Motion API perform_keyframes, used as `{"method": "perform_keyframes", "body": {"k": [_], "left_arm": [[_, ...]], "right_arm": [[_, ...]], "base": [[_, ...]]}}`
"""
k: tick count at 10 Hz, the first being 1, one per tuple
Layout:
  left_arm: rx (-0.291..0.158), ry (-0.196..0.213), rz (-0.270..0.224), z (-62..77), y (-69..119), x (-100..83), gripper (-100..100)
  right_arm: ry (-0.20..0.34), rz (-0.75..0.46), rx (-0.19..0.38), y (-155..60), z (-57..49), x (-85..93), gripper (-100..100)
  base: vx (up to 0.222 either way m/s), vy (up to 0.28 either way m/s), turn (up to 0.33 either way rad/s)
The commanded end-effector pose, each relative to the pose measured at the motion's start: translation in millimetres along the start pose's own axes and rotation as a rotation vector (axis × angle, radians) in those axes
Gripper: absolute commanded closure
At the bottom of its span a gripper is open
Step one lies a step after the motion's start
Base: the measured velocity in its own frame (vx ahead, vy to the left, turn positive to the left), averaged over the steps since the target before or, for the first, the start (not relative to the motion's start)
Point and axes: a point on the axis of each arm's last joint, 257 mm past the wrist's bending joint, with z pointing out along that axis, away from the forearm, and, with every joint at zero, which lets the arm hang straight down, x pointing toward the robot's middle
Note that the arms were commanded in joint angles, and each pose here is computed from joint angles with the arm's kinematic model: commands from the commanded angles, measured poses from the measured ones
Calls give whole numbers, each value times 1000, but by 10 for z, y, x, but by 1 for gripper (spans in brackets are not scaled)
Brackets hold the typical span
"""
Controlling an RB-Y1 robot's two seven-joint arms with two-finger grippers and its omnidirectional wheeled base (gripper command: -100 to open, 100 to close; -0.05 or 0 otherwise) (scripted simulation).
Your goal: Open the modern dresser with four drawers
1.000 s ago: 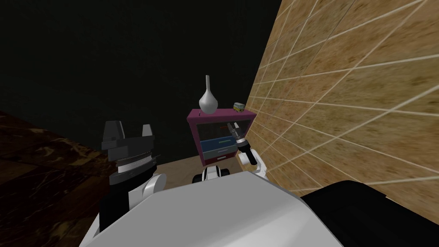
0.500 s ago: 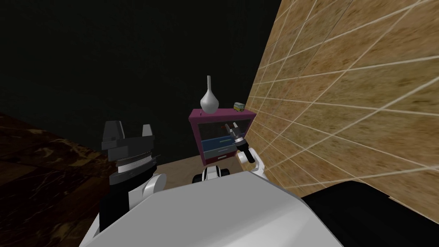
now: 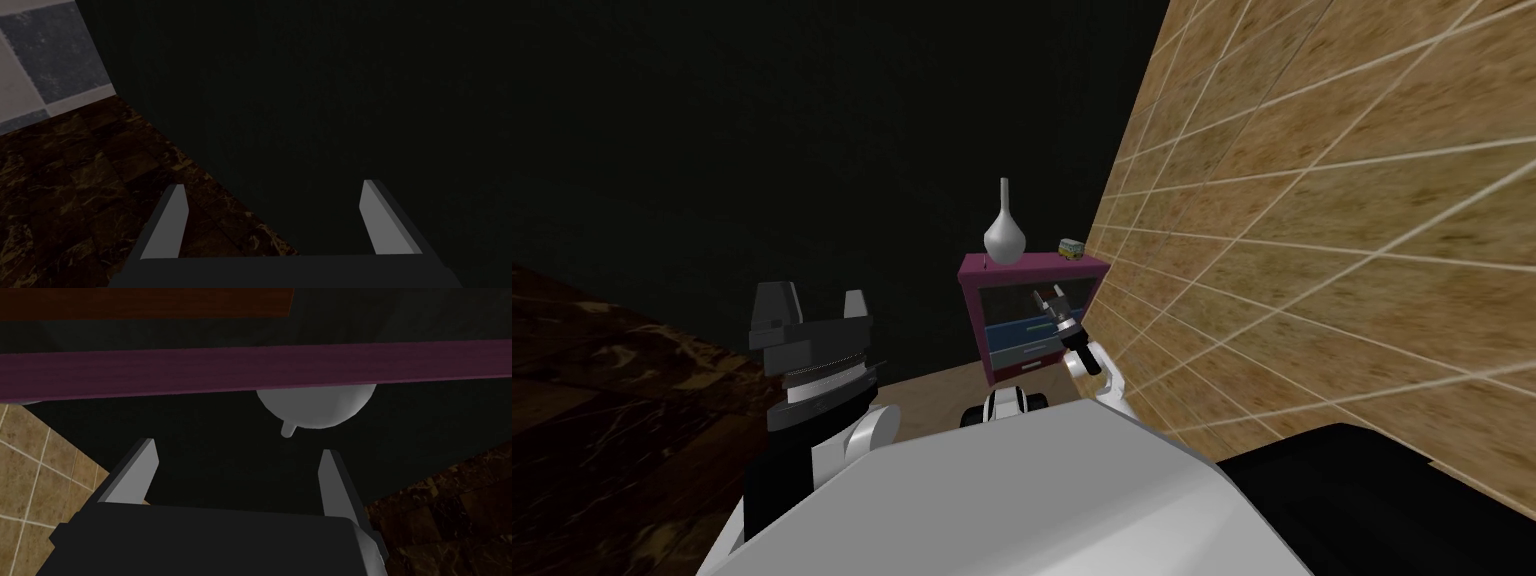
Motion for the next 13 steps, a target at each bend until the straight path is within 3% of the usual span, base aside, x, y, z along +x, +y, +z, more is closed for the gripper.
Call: {"method": "perform_keyframes", "body": {"k": [1, 4, 6, 13], "left_arm": [[0, 0, 0, 0, 0, 0, 0], [0, 0, 0, 0, 0, 0, 0], [0, 0, 0, 0, 0, 0, 0], [0, 0, 0, 0, 0, 0, 0]], "right_arm": [[29, -105, -7, 1, 42, 98, -100], [87, -257, -23, -19, 108, 306, -100], [87, -295, -25, -19, 108, 306, -100], [199, -656, -72, -157, 203, 708, -100]], "base": [[-17, 34, -22], [-18, 50, -32], [-14, 32, -10], [-18, 42, -31]]}}
